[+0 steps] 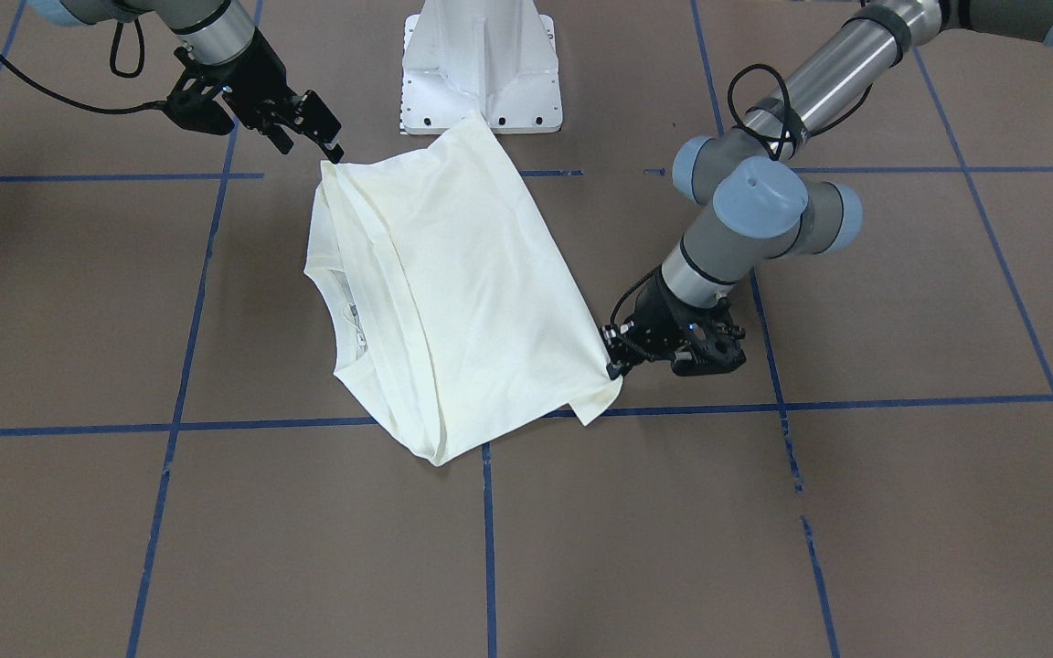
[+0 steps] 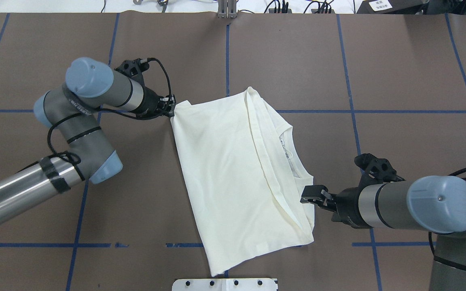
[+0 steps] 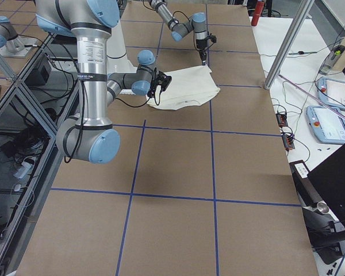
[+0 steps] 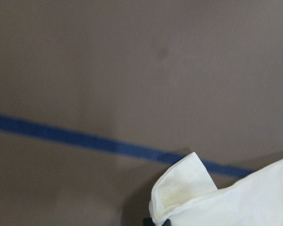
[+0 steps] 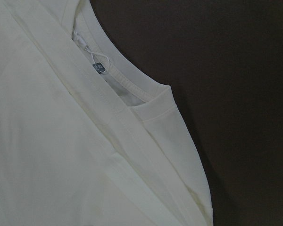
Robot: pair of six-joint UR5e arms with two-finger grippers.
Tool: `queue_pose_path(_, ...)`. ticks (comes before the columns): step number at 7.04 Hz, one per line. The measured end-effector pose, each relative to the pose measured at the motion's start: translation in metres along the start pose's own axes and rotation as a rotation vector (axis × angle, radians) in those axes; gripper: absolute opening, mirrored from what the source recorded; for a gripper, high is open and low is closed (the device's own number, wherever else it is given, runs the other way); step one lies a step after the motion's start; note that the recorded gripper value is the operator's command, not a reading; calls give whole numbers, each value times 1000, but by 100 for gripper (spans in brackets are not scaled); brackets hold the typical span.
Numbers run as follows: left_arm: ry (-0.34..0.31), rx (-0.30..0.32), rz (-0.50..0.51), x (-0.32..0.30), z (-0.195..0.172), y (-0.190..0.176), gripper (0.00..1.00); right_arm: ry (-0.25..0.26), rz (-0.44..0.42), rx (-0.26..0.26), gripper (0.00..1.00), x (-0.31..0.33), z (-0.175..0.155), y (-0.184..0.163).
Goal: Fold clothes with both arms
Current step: 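Pull the folded shirt straight with both grippers, left toward the far side, then hold the far corner with the left gripper while the right gripper presses the near edge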
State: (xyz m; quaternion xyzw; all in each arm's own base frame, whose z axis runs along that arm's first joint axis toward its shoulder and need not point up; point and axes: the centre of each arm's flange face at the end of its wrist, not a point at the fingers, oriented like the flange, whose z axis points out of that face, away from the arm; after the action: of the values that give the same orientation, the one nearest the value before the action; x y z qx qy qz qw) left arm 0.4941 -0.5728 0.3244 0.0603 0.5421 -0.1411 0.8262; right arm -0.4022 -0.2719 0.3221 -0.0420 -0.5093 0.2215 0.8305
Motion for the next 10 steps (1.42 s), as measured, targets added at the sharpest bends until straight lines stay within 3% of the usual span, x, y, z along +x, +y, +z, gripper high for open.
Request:
queue_pose_path(1, 8, 30, 9, 16, 9, -32, 0, 2, -45, 42, 100, -5, 17, -4)
queue_pose_path(3, 29, 84, 22, 60, 27, -68, 0, 12, -125, 67, 100, -12, 35, -7)
queue_pose_path(4, 30, 98, 24, 77, 32, -76, 16, 25, -146, 71, 100, -24, 46, -5)
queue_pose_path(5, 34, 104, 27, 84, 32, -79, 21, 50, -159, 74, 100, -45, 59, 0)
queue_pose_path(8, 67, 118, 40, 48, 2, -70, 21, 135, -267, 66, 84, -103, 92, 18)
queue_pose_path(9, 69, 121, 40, 37, -4, -68, 21, 151, -283, 61, 47, -117, 106, 22)
queue_pose_path(10, 69, 122, 39, 32, -6, -68, 21, 166, -290, 54, 0, -125, 118, 27)
